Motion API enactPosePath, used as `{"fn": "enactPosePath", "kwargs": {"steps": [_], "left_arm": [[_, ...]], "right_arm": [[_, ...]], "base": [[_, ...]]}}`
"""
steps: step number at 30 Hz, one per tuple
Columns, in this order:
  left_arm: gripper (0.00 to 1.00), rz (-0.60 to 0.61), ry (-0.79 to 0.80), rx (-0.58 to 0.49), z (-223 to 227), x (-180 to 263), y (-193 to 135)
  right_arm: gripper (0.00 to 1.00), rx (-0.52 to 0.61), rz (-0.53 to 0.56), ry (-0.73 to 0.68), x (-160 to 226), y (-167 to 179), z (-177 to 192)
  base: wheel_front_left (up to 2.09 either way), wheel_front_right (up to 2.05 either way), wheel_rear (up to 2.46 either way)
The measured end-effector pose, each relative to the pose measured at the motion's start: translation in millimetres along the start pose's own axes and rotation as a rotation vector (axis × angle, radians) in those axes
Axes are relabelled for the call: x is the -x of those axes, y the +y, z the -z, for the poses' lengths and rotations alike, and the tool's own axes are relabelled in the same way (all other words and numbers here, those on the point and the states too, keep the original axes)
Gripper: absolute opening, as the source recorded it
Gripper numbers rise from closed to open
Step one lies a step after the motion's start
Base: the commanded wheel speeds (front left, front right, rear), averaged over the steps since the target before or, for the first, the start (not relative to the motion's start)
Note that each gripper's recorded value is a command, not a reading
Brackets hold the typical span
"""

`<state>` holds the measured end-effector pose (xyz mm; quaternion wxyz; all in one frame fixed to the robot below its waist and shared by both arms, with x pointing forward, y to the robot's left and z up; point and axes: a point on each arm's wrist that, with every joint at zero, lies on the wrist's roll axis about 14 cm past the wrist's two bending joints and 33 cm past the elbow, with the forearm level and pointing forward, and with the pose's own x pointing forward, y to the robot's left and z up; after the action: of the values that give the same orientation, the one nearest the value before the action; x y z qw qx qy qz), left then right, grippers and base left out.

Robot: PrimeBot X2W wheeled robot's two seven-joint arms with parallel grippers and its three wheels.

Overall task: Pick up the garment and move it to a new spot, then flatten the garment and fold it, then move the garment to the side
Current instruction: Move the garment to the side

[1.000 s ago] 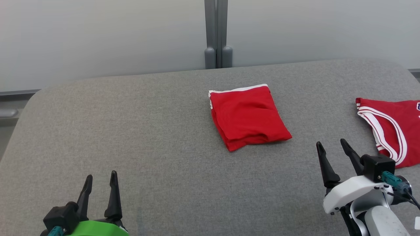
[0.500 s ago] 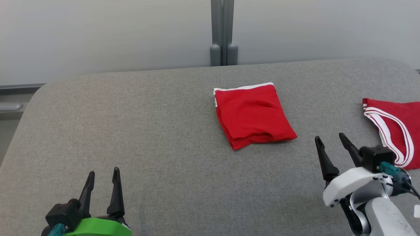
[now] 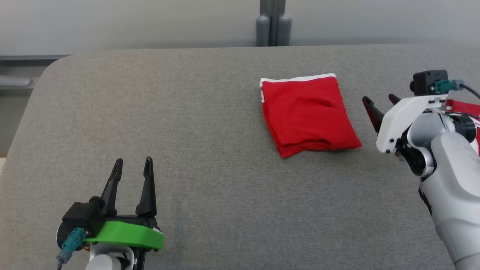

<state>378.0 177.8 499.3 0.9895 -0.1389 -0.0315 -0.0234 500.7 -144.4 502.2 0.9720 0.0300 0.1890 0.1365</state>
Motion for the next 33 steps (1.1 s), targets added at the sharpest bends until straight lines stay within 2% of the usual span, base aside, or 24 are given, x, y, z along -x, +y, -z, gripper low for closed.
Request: {"fn": "enactPosePath", "kwargs": {"steps": [10, 18, 19, 21, 26, 33], "left_arm": [[1.00, -0.060, 0.009, -0.003, 3.3, -5.2, 19.0], [1.00, -0.116, 0.036, -0.009, 11.3, -0.2, 36.2], [1.00, -0.120, 0.038, -0.009, 11.9, 0.5, 37.4], [1.00, -0.122, 0.037, -0.010, 11.2, 1.0, 37.7], [1.00, -0.120, 0.025, -0.012, 7.4, 1.5, 37.1], [1.00, -0.086, 0.029, -0.006, 10.3, 1.8, 25.8]], "right_arm": [[1.00, -0.047, 0.013, 0.268, -62.0, 1.2, 45.3], [1.00, -0.077, -0.043, 0.399, -84.8, 31.8, 90.2], [0.91, -0.071, -0.042, 0.410, -85.0, 31.5, 93.6], [0.01, -0.057, -0.036, 0.392, -85.7, 28.6, 89.9], [0.00, 0.010, -0.021, 0.364, -78.6, 19.7, 79.6], [0.00, 0.171, 0.024, 0.333, -54.7, -8.6, 44.1]], "base": [[0.00, 0.00, 0.00], [0.00, 0.00, 0.00], [0.00, 0.00, 0.00], [0.00, 0.00, 0.00], [0.00, 0.00, 0.00], [0.00, 0.00, 0.00]]}}
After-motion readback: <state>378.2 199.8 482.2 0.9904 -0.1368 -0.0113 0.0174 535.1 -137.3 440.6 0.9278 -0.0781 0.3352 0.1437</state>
